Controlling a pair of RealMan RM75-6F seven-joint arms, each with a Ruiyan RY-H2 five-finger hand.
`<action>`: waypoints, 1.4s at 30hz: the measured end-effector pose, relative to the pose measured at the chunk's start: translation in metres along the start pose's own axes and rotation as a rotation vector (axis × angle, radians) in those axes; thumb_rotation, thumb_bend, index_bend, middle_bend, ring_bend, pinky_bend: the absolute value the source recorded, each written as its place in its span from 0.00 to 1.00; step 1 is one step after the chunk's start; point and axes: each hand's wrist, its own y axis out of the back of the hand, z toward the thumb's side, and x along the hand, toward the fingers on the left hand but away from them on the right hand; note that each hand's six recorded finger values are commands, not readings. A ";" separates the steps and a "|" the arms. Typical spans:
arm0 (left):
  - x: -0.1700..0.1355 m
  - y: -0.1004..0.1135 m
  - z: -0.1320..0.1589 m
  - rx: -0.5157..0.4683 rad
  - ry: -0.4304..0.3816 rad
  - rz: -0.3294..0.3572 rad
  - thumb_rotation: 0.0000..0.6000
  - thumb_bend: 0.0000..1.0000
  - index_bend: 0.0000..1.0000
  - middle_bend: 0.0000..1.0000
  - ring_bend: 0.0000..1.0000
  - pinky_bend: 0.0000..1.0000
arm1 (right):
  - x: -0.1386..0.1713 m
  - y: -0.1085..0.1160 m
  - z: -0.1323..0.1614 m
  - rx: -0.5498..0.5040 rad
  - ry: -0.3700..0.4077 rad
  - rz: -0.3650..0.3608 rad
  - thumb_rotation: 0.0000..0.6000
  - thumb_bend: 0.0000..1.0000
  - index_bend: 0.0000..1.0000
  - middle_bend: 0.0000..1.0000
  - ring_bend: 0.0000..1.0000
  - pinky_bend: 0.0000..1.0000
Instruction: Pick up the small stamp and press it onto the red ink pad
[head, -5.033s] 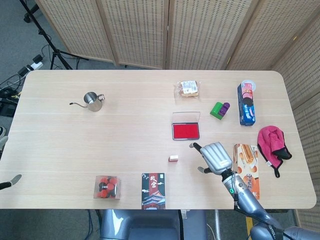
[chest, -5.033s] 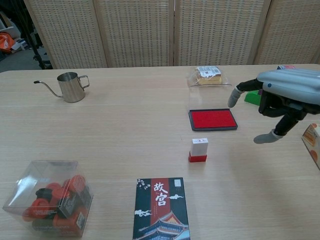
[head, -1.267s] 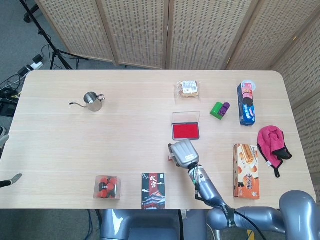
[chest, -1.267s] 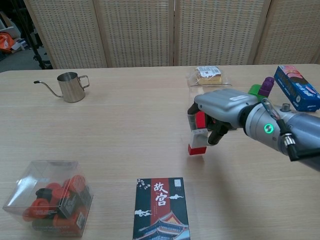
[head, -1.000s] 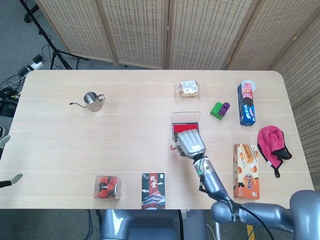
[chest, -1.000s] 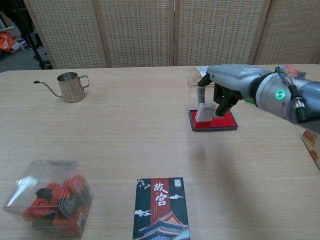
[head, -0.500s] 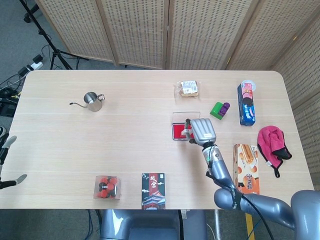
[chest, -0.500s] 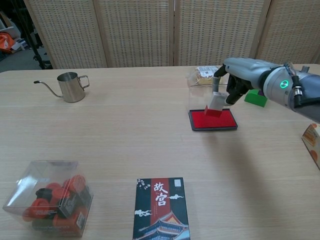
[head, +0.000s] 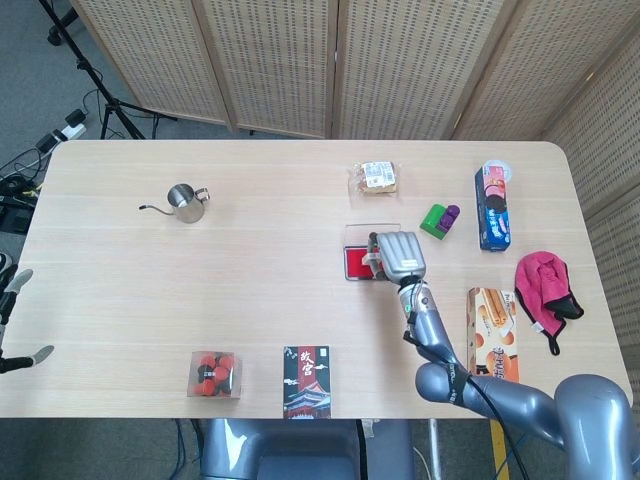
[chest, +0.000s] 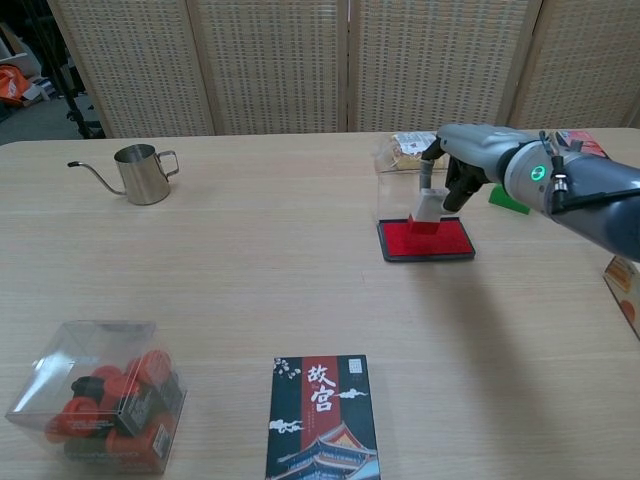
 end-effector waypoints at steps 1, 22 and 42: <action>0.000 0.000 0.000 0.002 0.000 -0.001 1.00 0.00 0.00 0.00 0.00 0.00 | -0.001 0.000 -0.001 0.007 -0.003 -0.001 1.00 0.62 0.51 0.99 1.00 1.00; 0.003 -0.003 -0.001 0.003 0.012 -0.014 1.00 0.00 0.00 0.00 0.00 0.00 | -0.013 -0.014 -0.003 0.067 -0.039 0.024 1.00 0.64 0.51 0.99 1.00 1.00; 0.004 -0.004 -0.002 0.000 0.011 -0.023 1.00 0.00 0.00 0.00 0.00 0.00 | -0.011 -0.027 0.000 0.091 -0.038 0.039 1.00 0.65 0.51 0.99 1.00 1.00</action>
